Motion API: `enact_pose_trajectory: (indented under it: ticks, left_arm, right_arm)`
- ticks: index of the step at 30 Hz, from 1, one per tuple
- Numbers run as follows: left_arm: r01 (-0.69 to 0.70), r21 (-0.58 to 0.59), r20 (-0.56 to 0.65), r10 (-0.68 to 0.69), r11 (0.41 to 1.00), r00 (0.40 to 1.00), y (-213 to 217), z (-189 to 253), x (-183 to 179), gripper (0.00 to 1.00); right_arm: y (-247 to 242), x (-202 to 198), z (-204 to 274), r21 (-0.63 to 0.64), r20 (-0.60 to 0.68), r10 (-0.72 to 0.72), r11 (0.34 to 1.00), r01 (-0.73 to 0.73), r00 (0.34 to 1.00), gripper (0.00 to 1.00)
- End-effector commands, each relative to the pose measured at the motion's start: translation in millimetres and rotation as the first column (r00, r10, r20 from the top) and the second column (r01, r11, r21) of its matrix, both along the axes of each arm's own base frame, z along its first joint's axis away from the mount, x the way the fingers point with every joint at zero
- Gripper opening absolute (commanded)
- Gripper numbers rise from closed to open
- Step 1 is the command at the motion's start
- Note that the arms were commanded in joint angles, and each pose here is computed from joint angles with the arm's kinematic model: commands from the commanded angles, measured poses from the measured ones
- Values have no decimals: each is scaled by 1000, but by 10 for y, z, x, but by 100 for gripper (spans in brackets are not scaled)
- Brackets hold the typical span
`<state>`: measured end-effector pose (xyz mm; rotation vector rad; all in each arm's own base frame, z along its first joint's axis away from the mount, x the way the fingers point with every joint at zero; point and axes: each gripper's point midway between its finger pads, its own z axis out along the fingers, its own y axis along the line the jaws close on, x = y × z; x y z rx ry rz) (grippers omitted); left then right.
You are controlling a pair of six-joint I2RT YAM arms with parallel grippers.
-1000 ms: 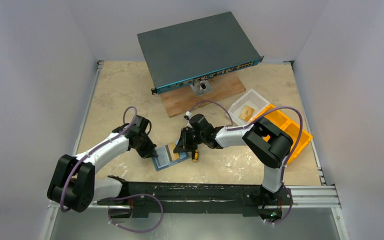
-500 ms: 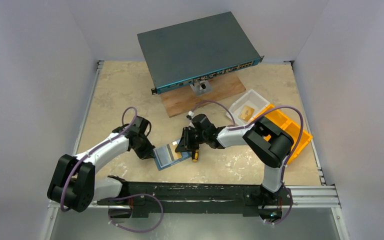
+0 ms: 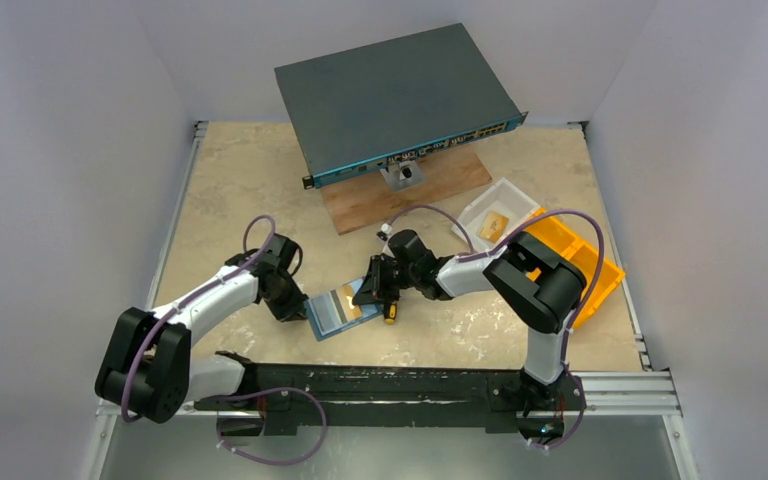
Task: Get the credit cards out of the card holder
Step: Remove the credit card from the card holder.
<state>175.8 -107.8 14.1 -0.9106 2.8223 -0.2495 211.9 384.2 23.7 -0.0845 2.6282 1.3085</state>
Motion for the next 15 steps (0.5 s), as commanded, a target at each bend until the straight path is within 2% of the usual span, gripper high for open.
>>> enact_pose_trajectory:
  ticks: [1,10,15]
  left_arm:
    - [10,21,-6,-10,1000,1000,37,-25,-22,0]
    - [4,31,-9,-4,1000,1000,59,-2,-35,0]
    - [3,31,-9,-3,1000,1000,58,3,-35,0]
  right_arm:
    - [1,-7,15,14,0,4,1000,-4,1000,2]
    - [-297,211,11,-184,121,-73,978,94,990,0]
    - [-362,224,32,-206,140,-78,973,106,987,0]
